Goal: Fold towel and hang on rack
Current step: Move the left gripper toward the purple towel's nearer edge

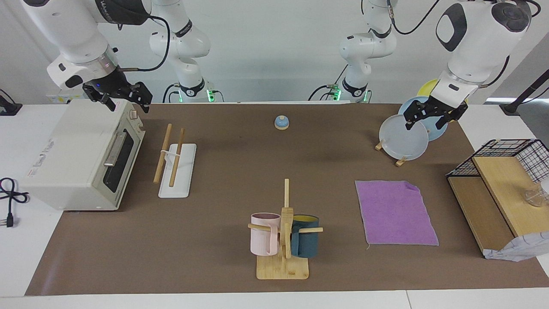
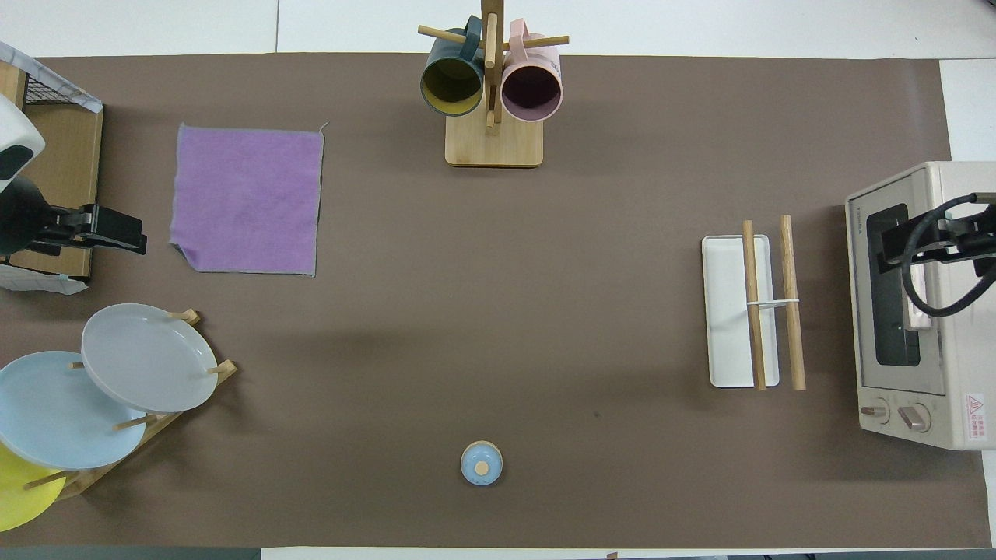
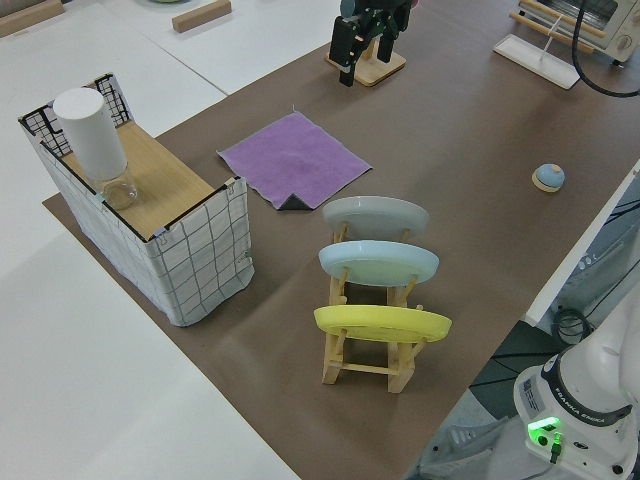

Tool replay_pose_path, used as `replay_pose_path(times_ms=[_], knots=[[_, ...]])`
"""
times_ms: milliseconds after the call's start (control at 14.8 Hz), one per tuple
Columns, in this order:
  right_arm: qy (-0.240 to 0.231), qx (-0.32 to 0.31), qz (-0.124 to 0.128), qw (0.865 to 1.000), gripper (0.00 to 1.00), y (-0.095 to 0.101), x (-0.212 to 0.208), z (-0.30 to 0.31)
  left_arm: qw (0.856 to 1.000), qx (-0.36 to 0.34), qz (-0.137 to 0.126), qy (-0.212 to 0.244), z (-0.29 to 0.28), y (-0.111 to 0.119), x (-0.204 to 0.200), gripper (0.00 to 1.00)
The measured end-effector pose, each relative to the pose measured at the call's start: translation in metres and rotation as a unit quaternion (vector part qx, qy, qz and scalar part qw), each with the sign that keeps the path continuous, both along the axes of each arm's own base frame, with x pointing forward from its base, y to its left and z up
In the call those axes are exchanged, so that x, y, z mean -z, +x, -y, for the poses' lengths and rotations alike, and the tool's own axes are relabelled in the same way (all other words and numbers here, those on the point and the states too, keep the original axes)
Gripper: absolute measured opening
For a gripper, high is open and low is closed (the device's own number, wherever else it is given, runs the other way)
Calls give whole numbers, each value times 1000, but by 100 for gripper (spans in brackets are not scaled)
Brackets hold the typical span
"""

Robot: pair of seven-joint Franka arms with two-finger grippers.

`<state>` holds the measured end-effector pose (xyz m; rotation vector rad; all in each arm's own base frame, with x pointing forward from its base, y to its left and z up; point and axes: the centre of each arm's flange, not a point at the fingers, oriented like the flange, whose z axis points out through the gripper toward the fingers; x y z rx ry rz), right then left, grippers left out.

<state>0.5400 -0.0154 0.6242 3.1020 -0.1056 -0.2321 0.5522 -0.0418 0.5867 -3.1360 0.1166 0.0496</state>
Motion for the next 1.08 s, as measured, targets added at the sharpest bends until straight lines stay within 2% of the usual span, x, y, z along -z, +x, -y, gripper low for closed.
replay_pose_path(times_ms=[741,943,1077], knots=[[0,0,0,1000,100,0,0,0,1000,-9,-6,1,-7,-1,4,100],[0,0,0,1000,100,0,0,0,1000,-23,4,0,-22,4,30,100],[0,0,0,1000,100,0,0,0,999,-34,10,-2,-34,7,67,100]])
